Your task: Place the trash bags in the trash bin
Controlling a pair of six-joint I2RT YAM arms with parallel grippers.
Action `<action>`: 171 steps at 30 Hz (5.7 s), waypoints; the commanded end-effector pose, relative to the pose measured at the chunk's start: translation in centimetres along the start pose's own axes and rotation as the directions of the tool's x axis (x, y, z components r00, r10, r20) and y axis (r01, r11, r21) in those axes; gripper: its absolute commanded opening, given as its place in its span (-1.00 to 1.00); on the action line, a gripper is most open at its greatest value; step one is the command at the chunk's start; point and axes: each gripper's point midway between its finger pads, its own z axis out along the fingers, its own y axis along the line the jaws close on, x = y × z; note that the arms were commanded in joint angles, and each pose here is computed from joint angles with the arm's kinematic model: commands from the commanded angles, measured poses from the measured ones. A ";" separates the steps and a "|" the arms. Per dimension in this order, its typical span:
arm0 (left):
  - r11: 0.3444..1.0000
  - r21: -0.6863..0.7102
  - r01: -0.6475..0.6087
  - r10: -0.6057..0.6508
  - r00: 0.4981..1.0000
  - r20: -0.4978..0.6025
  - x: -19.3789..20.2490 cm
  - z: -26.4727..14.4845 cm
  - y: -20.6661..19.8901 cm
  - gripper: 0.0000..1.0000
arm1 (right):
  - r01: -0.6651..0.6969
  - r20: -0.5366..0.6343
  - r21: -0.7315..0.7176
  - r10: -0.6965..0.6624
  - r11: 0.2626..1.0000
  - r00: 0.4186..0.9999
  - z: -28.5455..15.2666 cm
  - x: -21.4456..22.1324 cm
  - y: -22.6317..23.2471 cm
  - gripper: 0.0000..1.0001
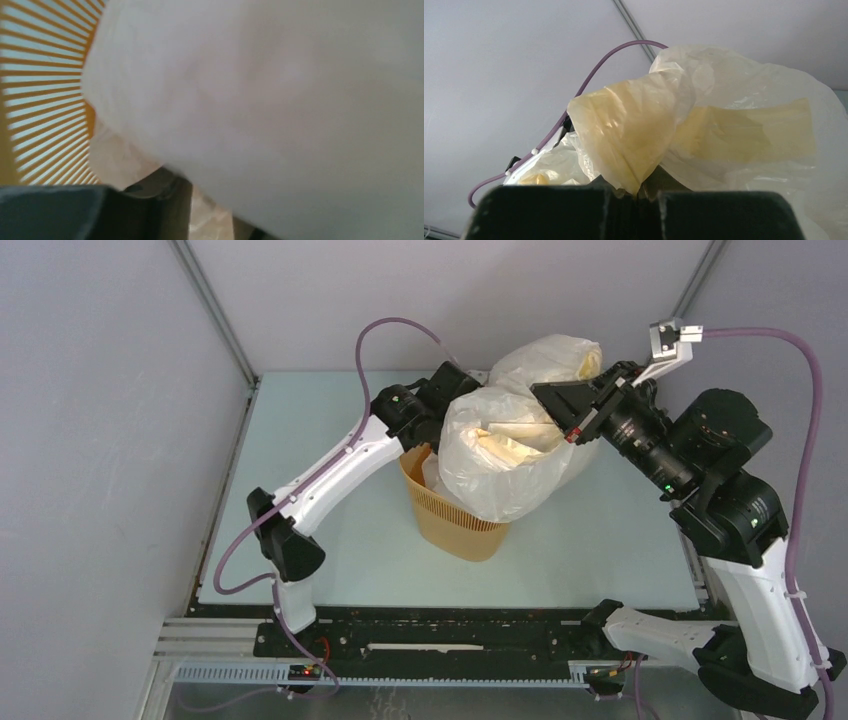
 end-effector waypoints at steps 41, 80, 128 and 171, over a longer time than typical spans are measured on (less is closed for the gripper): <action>0.917 0.342 0.206 -0.366 0.775 0.515 -0.3 -21.6 5.4 0.92 | -0.488 -0.302 0.028 0.473 0.872 0.827 8.7 8.0 -6.4 -1.00; 0.911 0.270 -0.313 0.090 0.786 0.611 2.1 -17.7 -1.9 1.00 | -0.469 -0.636 0.032 0.380 0.883 0.672 7.5 16.3 -7.0 -1.00; 0.919 0.370 0.140 -0.359 0.689 0.630 1.3 -23.3 2.8 1.00 | -0.087 -0.641 0.320 0.283 0.943 0.713 8.0 20.6 -7.1 -1.00; 0.917 0.396 -0.054 -0.175 0.836 0.520 0.2 -22.1 -1.0 -1.00 | -0.323 -0.562 0.136 0.342 0.936 0.753 1.8 16.3 -4.6 0.38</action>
